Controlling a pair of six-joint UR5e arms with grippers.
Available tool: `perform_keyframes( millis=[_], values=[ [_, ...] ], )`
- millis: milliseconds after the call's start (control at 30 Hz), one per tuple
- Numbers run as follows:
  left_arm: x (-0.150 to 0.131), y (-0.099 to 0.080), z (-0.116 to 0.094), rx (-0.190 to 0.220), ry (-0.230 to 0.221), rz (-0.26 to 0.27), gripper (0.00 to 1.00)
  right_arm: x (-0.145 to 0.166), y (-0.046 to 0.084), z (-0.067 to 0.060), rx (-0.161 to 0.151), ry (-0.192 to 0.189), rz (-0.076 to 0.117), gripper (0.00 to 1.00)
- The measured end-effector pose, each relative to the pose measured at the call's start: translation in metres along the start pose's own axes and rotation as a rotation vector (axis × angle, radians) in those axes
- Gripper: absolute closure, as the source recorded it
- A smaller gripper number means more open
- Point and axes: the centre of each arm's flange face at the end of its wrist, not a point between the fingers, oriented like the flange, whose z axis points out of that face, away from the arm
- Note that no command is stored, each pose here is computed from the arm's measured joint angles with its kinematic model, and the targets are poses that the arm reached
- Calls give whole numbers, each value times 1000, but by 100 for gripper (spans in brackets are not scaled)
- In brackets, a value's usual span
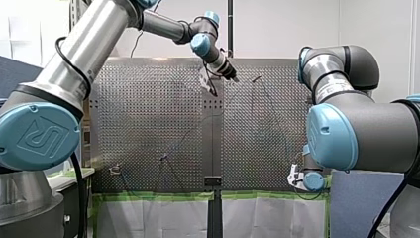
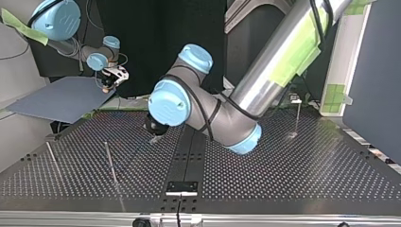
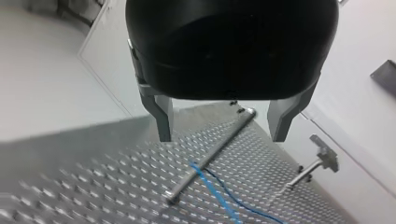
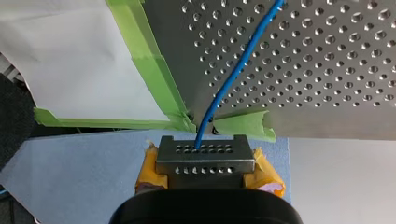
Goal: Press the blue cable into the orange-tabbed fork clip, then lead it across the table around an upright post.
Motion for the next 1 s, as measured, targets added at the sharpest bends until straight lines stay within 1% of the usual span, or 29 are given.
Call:
perform_keyframes(
  millis=[267, 500, 600, 767, 1000],
  values=[
    [-16, -2, -24, -6, -106, 70, 0, -2, -4, -2, 10, -7, -2, 100],
    [-31, -4, -51, -21, -218, 140, 0, -2, -7, -2, 17, -10, -4, 100],
    [-34, -7, -63, -24, -257, 166, 0, -2, -8, -2, 18, -10, -5, 100],
    [-37, -12, -81, -19, -309, 207, 0, -2, -10, -2, 24, -10, -5, 100],
    [-44, -15, -107, 5, -373, 268, 0, 0, -14, -1, 32, -8, -8, 100]
  ],
)
